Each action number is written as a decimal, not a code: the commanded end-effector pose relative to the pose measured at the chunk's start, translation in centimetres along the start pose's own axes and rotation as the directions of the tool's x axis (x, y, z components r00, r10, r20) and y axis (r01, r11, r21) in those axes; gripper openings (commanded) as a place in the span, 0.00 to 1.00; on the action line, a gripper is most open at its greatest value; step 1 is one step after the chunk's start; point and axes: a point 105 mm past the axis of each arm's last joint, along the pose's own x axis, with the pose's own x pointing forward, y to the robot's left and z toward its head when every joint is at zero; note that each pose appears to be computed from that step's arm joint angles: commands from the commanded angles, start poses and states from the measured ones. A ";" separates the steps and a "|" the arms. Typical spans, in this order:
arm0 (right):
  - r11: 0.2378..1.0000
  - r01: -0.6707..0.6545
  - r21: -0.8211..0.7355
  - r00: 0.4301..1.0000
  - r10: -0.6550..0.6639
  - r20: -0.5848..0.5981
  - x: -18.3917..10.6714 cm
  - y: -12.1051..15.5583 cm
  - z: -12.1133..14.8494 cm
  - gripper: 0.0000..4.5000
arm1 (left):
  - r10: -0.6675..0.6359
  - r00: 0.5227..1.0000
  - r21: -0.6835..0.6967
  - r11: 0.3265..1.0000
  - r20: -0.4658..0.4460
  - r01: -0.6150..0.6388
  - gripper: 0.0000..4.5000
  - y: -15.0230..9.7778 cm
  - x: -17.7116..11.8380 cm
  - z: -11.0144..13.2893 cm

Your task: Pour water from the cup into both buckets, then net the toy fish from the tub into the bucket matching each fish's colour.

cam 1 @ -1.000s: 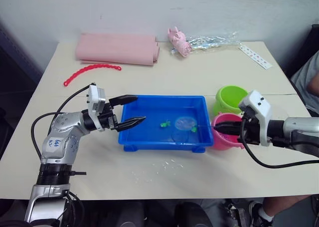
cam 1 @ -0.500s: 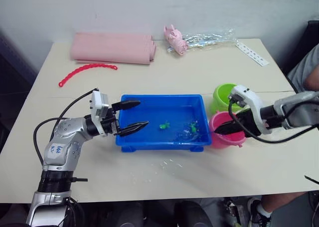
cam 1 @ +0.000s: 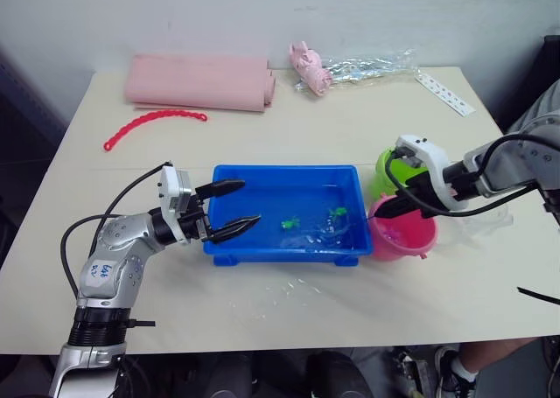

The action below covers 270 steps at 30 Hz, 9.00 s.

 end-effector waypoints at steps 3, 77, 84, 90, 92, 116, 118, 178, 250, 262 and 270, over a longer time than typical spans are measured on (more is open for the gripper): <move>0.985 0.134 -0.106 0.983 -0.119 0.139 -0.1 -0.5 0.8 0.00 | 0.005 0.999 0.043 0.999 0.033 -0.006 0.99 0.0 -0.2 1.2; 0.782 0.487 -0.389 0.485 0.129 0.865 -5.2 1.8 -6.9 0.00 | -0.111 0.994 0.020 0.994 -0.011 0.111 0.99 0.7 0.6 1.9; 0.706 0.609 -0.362 0.501 0.012 0.866 -8.3 -0.4 -8.6 0.00 | -0.128 0.991 -0.002 0.992 0.032 0.128 0.99 0.7 1.7 2.3; 0.646 0.698 -0.310 0.480 -0.100 0.872 -10.5 -3.2 -9.1 0.00 | -0.136 0.990 -0.014 0.991 0.034 0.137 0.99 0.5 1.9 1.8; 0.627 0.722 -0.292 0.473 -0.139 0.870 -11.0 -4.3 -9.0 0.00 | -0.138 0.990 -0.013 0.990 0.035 0.138 0.99 0.5 2.0 1.8; -0.033 0.842 -0.538 0.501 -0.319 0.805 -11.5 -9.3 -5.1 0.00 | -0.115 0.993 0.002 0.993 0.041 0.115 0.99 0.2 1.8 1.6; 0.002 0.867 -0.498 0.475 -0.303 0.826 -11.9 -9.2 -4.9 0.00 | -0.110 0.993 0.003 0.994 0.041 0.110 0.99 0.2 1.7 1.6; 0.439 0.046 -0.898 0.836 0.475 0.275 7.7 5.5 1.1 0.00 | -0.007 0.968 0.077 0.997 -0.250 0.027 0.99 -1.1 -8.1 0.5; -0.060 0.756 -0.651 0.615 -0.276 0.739 -9.9 -9.4 -4.6 0.00 | -0.133 0.991 -0.014 0.991 0.022 0.134 0.99 -0.3 1.5 1.3; -0.474 0.664 -0.578 0.545 -0.222 0.808 -9.9 -9.1 -4.8 0.00 | -0.151 0.987 0.000 0.988 0.045 0.152 0.99 -0.4 2.0 1.0; -0.523 0.628 -0.576 0.569 -0.197 0.799 -9.5 -9.0 -4.3 0.00 | -0.162 0.986 0.016 0.987 0.048 0.162 0.99 -0.2 2.6 0.8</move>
